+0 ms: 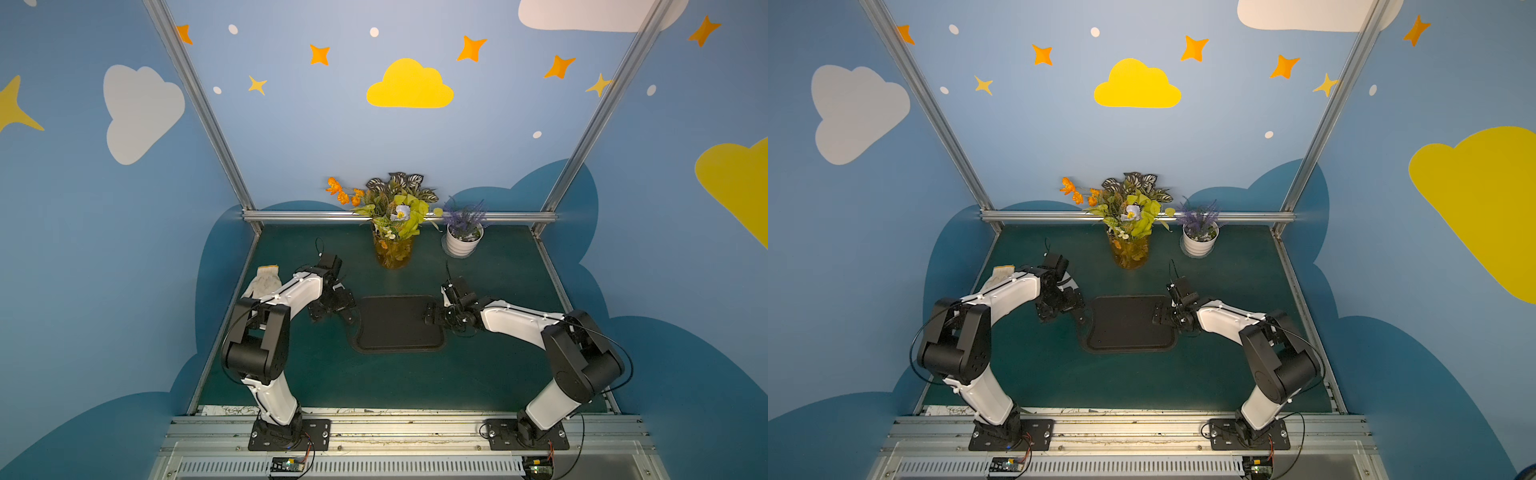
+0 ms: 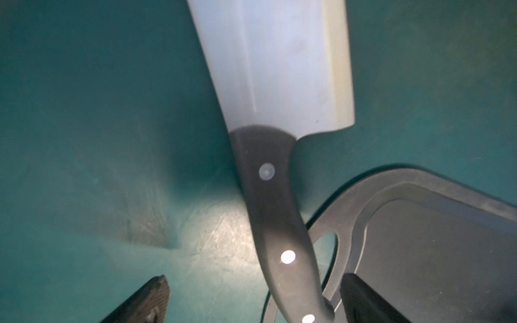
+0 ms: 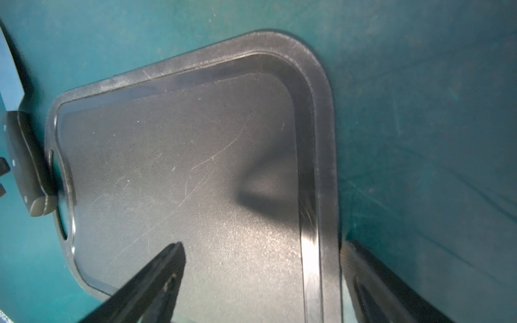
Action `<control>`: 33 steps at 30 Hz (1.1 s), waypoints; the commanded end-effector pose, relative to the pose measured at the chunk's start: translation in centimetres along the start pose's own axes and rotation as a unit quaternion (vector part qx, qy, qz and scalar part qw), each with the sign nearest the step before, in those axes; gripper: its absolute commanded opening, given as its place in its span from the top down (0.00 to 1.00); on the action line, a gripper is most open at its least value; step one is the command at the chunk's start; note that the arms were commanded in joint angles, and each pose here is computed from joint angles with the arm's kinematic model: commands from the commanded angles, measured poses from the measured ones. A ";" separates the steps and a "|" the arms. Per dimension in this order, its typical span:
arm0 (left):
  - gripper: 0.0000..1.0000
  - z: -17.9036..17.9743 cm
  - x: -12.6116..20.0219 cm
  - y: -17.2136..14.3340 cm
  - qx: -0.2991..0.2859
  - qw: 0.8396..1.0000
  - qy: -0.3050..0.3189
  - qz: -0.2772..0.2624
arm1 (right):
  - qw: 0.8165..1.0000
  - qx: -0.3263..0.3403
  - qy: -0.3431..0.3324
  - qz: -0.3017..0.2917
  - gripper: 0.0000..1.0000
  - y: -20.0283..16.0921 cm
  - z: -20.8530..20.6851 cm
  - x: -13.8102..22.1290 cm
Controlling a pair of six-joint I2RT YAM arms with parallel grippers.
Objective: Align the knife with the edge of the cutting board
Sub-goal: Adjust the work surface at the center of the board, then pick up the knife at the center of the board.
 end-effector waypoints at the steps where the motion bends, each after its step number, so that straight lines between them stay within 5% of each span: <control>1: 0.01 0.6 -0.3 0.1 -0.003 1.000 0.019 0.020 | 0.994 -0.021 -0.060 0.094 0.08 -3.9 -2.5 -0.7; 33: 0.02 0.9 -0.7 0.8 -0.002 0.999 0.021 0.037 | 0.992 -0.018 -0.081 0.093 0.07 -5.7 -2.5 -0.6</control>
Point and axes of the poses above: each gripper's point midway between its finger pads, its own x axis back along the fingers, its own z axis along the line the jaws close on, y = z × x, the point moved 8 cm from there along x, back along the fingers, and after that the axes turned 9 degrees about -x, right-handed, at the moved point
